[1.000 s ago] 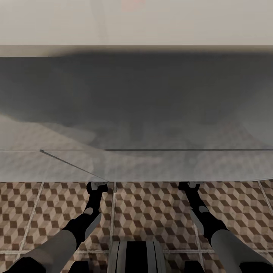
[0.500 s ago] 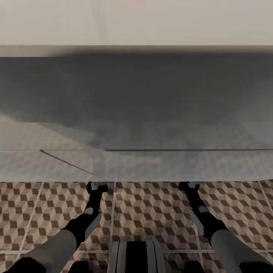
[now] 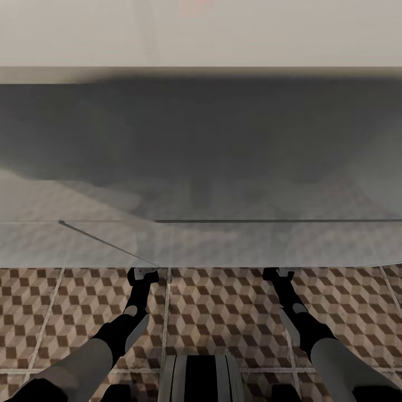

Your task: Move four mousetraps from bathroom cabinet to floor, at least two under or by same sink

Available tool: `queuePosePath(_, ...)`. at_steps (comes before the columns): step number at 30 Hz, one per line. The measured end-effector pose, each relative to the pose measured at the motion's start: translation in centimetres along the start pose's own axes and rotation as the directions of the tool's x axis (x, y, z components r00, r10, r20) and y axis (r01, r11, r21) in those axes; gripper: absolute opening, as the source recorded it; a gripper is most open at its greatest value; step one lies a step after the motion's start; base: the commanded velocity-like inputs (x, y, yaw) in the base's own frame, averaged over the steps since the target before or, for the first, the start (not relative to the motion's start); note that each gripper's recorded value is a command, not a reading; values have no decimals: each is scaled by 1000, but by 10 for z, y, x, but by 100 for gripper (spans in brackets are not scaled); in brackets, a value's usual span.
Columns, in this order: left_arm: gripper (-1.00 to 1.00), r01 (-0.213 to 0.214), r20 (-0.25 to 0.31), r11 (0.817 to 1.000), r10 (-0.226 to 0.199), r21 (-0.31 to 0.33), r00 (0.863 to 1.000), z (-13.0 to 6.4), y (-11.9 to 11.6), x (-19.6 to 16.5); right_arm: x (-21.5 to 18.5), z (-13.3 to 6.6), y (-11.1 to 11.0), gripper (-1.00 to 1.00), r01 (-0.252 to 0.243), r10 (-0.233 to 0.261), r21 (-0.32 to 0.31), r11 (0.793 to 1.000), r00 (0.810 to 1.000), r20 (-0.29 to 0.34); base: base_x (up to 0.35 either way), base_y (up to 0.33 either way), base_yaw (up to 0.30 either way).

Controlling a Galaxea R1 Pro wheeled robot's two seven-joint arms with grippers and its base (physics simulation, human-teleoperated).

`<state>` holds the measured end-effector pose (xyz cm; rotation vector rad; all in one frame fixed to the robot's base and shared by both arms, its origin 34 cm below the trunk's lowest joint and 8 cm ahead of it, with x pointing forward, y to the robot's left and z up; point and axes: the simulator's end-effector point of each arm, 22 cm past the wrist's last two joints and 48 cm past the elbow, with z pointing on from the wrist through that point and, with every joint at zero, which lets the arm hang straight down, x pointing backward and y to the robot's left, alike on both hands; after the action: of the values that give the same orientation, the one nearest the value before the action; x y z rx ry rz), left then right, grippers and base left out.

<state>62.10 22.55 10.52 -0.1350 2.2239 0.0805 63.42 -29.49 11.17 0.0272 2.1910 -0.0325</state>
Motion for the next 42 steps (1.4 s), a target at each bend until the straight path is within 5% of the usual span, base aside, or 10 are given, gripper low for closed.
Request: queuePosePath(42, -100, -4, -4, 1000, 4, 1, 1000, 0, 0, 2, 0, 0, 0, -100, 0, 0, 0, 1000, 1000, -1, 0, 0, 0)
